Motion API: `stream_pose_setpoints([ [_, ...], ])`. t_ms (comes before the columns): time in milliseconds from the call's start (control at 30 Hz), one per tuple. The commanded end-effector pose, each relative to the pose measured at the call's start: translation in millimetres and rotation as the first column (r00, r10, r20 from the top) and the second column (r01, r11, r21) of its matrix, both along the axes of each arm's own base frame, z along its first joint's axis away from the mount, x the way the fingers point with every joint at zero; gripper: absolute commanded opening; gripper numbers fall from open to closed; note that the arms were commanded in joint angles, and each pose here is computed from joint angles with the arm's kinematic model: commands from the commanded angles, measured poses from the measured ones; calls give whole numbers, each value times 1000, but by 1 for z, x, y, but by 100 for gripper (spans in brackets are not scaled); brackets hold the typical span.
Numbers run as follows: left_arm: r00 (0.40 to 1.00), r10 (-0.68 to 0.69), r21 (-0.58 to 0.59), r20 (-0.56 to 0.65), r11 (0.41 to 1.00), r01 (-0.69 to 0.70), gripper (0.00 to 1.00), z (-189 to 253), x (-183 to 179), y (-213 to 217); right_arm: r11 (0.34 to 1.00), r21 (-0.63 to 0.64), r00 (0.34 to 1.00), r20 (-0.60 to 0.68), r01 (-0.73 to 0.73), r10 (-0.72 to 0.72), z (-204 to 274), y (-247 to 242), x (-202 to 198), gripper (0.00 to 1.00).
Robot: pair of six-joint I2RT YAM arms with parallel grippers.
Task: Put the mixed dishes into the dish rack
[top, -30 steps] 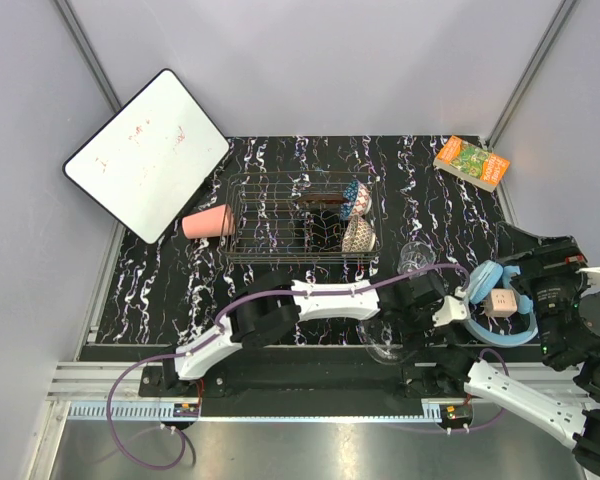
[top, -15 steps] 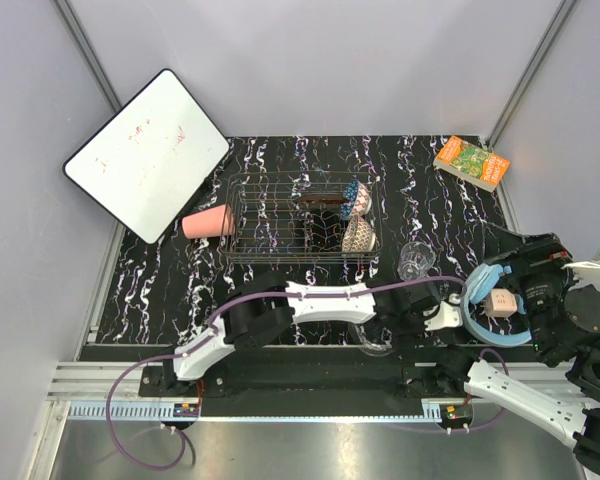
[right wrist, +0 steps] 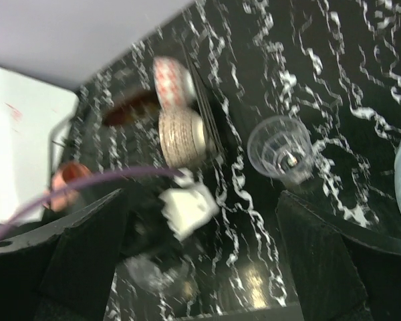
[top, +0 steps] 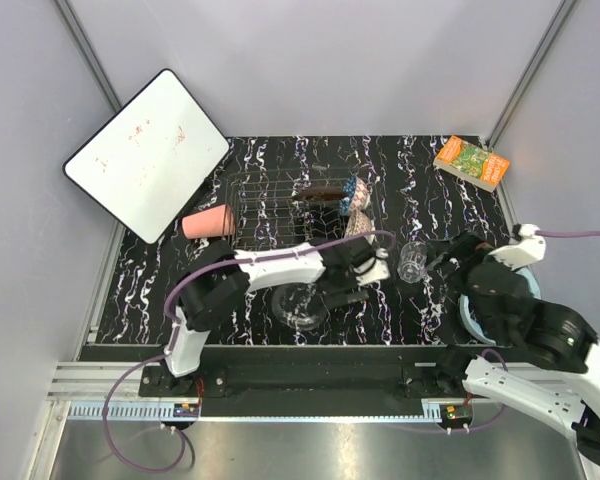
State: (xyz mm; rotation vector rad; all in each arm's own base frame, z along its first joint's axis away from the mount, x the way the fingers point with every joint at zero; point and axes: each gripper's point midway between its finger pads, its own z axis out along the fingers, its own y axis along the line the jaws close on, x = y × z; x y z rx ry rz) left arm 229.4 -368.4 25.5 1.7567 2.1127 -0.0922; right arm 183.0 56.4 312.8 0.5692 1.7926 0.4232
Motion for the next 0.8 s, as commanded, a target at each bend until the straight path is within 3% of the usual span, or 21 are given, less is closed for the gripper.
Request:
stream_pose_setpoints([
  [0, 989, 90, 99, 122, 990, -102, 85, 17, 30, 54, 999, 24, 995, -92, -36, 38, -30, 13, -6, 100],
  [233, 989, 112, -96, 95, 990, -103, 86, 102, 12, 27, 994, -7, 974, -201, -109, 105, -75, 36, -7, 100],
  [400, 993, 69, -186, 100, 981, -50, 86, 155, -16, 31, 960, -5, 915, -303, -281, 266, -118, 83, -8, 100],
  [533, 983, 109, -235, 144, 969, -73, 86, 186, -16, 82, 913, -80, 859, -382, -399, 342, -139, 108, -4, 100],
  [667, 961, 262, -236, 92, 943, -235, 86, 164, 0, 156, 912, -75, 847, -408, -403, 341, -148, 122, 3, 100],
  [767, 931, 359, -234, 64, 912, -336, 87, 142, 6, 198, 868, 9, 795, -399, -496, 458, -157, 152, -1, 99],
])
